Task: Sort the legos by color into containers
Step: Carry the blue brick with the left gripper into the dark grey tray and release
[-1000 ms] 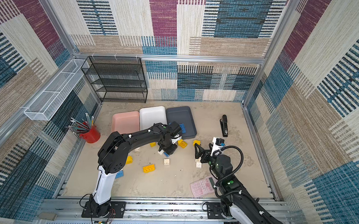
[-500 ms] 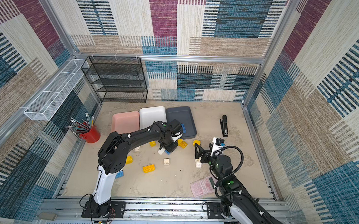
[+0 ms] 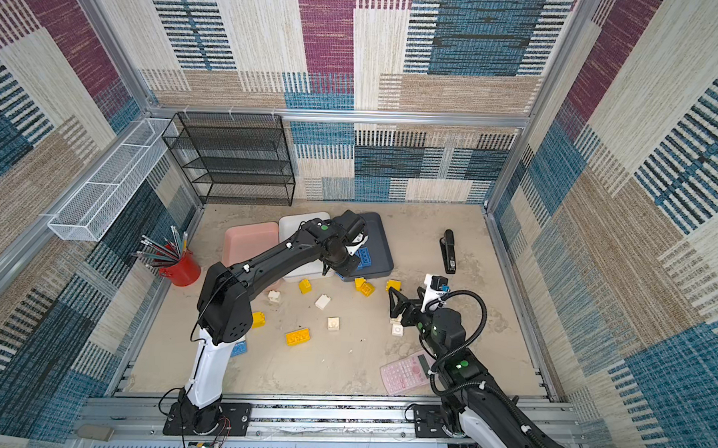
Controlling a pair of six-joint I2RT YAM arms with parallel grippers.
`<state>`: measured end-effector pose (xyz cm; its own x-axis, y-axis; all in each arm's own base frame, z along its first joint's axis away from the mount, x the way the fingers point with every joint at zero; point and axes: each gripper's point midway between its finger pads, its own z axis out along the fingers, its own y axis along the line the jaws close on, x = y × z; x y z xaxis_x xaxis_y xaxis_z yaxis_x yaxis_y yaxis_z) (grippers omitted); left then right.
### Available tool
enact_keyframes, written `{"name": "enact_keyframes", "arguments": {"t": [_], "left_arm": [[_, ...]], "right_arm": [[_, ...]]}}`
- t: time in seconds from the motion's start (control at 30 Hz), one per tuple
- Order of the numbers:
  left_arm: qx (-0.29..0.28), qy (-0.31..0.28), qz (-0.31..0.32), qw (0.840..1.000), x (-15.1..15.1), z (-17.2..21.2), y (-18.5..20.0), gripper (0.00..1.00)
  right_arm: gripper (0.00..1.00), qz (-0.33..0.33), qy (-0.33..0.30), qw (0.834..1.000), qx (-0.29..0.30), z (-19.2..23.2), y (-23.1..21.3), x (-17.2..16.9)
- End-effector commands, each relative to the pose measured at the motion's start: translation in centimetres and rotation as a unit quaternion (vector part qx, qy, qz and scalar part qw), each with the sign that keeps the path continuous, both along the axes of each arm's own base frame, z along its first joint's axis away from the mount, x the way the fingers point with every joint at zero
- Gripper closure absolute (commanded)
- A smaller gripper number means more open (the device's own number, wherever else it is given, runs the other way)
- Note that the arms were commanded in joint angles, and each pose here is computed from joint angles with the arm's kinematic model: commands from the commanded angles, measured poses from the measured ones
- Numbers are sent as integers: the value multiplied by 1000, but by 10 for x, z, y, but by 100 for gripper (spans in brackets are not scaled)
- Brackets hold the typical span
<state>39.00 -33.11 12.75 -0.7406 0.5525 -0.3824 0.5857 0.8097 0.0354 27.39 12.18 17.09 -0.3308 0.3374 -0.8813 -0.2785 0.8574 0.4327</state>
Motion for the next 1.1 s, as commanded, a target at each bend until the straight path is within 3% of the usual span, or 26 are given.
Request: {"name": "enact_keyframes", "arguments": {"t": [0.0,0.4,0.7,0.97,1.07], "left_arm": [[-25,22,45,998,9,3,-1,72],[-115,24,147,982,72,5,-20,71],[-166,33,250,953,116,-14,-7,70],[-180,38,268,946,128,-29,-7,69],[-184,36,263,946,129,-29,-10,65]], "right_arm": [[1,9,4,1000,7,2,3,-2],[1,16,21,1000,5,-1,4,-7],[1,22,33,999,4,-5,8,-4],[1,25,38,999,-1,-6,9,-3],[1,25,38,999,-1,-5,10,-2]]}}
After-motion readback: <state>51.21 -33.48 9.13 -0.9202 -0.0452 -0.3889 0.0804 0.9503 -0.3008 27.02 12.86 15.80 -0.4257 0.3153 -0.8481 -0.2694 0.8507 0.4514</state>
